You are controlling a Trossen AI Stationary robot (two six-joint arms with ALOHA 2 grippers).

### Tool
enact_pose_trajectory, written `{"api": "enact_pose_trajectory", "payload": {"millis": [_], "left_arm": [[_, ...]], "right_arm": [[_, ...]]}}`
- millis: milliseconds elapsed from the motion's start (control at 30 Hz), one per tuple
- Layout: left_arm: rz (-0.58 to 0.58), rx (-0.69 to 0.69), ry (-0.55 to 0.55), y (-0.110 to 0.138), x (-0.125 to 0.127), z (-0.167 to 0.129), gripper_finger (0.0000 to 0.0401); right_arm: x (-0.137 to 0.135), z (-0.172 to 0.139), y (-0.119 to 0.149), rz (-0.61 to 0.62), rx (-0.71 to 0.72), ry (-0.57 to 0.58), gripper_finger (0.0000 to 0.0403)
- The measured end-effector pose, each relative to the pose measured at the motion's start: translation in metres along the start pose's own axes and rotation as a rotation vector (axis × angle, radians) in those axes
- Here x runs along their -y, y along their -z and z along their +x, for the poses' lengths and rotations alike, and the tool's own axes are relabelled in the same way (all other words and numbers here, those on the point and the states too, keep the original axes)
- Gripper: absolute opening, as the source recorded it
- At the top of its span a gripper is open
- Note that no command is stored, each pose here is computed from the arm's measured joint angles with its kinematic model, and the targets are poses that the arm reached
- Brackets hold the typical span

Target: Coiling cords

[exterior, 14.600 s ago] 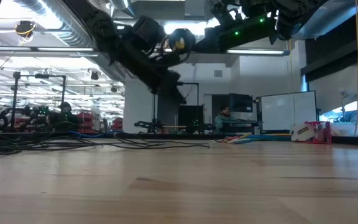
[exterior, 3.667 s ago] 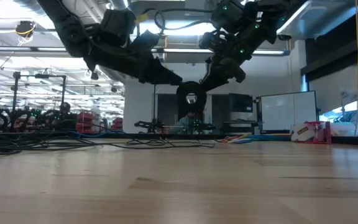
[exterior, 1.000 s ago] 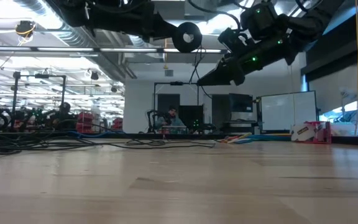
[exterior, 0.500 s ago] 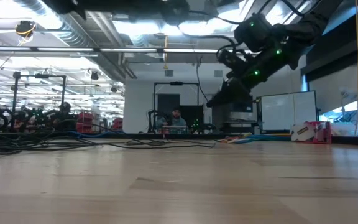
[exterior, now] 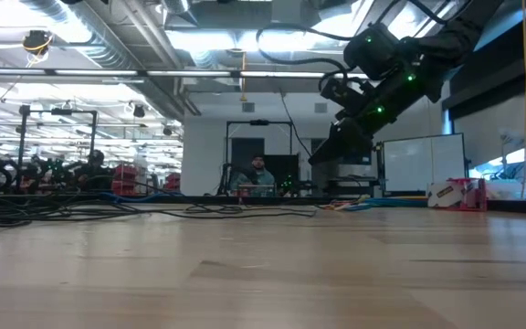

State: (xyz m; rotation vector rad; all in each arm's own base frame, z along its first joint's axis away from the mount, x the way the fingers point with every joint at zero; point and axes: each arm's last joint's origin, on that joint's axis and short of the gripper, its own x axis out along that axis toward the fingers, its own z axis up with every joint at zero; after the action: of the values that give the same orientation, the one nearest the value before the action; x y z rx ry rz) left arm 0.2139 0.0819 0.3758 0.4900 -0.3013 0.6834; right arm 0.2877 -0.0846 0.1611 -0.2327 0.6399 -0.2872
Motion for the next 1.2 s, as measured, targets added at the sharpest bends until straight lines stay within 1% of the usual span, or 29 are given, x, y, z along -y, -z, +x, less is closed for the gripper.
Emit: {"api": "enact_pose_trajectory", "payload": {"millis": [133,300,400,500,600,767,833,900,967,1067,1200], "left_arm": [[0.068,0.033,-0.037,-0.008,-0.008,0.0,0.0003],[0.108,-0.023,-0.004,0.0,-0.004,0.002,0.0005],[0.106,-0.052,0.015,0.003,-0.002,0.002,0.0003],[0.095,-0.079,0.028,0.006,-0.001,0.001,0.0004],[0.079,-0.107,0.043,0.009,0.0,0.001,0.0005],[0.049,-0.142,0.06,0.014,0.003,-0.001,0.0002],[0.016,-0.163,0.076,0.018,0.005,-0.001,0.0003],[-0.015,-0.187,0.093,0.025,0.009,-0.001,0.0005],[-0.036,-0.217,0.104,0.033,0.014,0.0,0.0006],[-0.057,-0.251,0.118,0.044,0.02,0.003,0.0004],[-0.047,-0.257,0.121,0.05,0.025,0.007,0.0003]], "right_arm": [[0.0,0.0,0.0,0.001,0.001,0.0,0.0018],[0.001,0.0,-0.003,0.005,0.034,0.01,0.0033],[0.001,-0.003,-0.007,0.0,0.068,-0.012,0.0058],[0.003,-0.011,-0.016,-0.042,0.129,-0.018,0.0093],[0.006,-0.024,-0.03,-0.096,0.188,0.01,0.0125],[0.009,-0.047,-0.057,-0.204,0.305,0.06,0.0156],[0.01,-0.051,-0.066,-0.277,0.334,0.079,0.016],[0.012,-0.053,-0.074,-0.378,0.354,0.107,0.0161],[0.014,-0.053,-0.08,-0.521,0.367,0.131,0.016],[0.013,-0.047,-0.081,-0.779,0.348,0.165,0.0155],[0.01,-0.038,-0.084,-1.071,0.347,0.226,0.015]]}}
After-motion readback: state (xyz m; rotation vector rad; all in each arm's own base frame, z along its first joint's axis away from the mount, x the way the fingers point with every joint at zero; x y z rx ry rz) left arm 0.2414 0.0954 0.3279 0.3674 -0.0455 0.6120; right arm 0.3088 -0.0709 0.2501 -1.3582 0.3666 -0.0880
